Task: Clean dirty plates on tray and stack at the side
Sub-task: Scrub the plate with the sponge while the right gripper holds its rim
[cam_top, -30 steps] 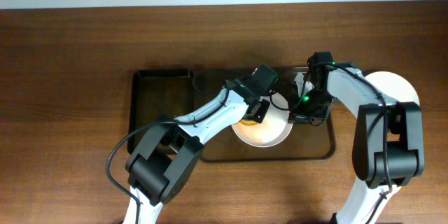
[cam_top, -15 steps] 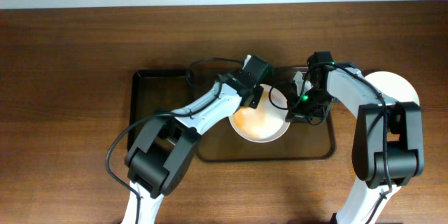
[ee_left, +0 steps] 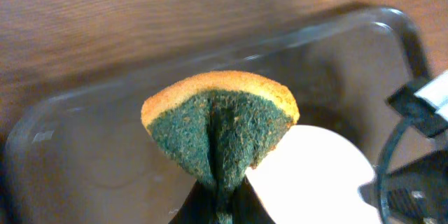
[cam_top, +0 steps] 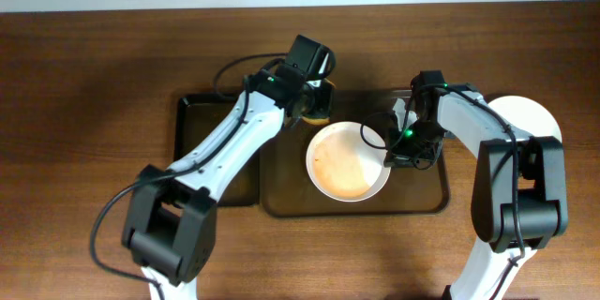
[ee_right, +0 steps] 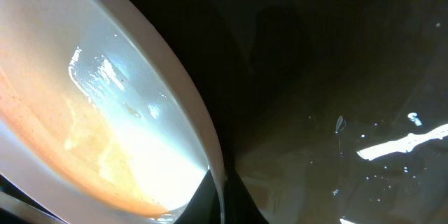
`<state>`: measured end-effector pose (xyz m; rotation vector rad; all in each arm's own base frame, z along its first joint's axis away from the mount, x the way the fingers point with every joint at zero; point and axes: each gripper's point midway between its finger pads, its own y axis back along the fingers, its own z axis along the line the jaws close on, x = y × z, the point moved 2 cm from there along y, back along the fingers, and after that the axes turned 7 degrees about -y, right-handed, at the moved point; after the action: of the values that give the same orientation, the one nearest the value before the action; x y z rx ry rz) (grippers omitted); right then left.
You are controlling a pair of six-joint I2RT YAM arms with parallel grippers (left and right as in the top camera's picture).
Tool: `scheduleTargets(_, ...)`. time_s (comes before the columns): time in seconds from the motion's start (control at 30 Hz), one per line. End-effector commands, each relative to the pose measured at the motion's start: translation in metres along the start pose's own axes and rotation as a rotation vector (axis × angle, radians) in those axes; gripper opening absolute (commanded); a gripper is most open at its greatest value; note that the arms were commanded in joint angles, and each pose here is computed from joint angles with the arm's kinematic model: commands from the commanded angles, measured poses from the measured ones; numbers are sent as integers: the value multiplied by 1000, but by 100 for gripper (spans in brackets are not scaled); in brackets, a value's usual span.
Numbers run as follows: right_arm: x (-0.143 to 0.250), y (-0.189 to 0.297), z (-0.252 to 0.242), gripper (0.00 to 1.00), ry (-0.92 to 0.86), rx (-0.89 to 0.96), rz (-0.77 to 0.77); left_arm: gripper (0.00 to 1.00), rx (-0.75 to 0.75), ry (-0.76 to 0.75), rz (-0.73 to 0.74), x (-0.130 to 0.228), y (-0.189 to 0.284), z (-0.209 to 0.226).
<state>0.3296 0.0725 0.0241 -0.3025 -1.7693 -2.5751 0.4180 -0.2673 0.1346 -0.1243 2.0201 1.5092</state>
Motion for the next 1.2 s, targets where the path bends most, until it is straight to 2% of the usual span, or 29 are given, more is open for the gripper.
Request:
scheduleTargets(0.0, 1, -3, -4, 4, 8, 24, 4, 0, 135, 21, 76, 21, -47, -29)
scheduleTargets(0.1, 1, -3, -4, 4, 8, 24, 4, 0, 179, -9, 59, 21, -62, -48)
scheduleTargets(0.23, 1, -3, -4, 4, 8, 24, 4, 0, 119, -57, -28, 11, -66, -61)
scheduleTargets(0.37, 1, -3, -4, 4, 8, 24, 4, 0, -37, -94, -48, 18, -80, -58)
scheduleTargets(0.6, 1, -3, -4, 5, 8, 24, 4, 0, -134, -75, -43, 21, -93, -31)
scheduleTargets(0.77, 1, -3, -4, 4, 8, 25, 4, 0, -290, -70, -32, 23, -89, -1)
scheduleTargets(0.87, 1, -3, -4, 5, 8, 25, 4, 0, -367, -71, 45, 39, -84, 19)
scheduleTargets(1.0, 1, -3, -4, 5, 7, 25, 5, 0, -393, -57, 106, 47, -72, 34)
scheduleTargets(1.17, 1, -3, -4, 5, 7, 24, 5, 0, -390, -47, 112, 38, -4, 33)
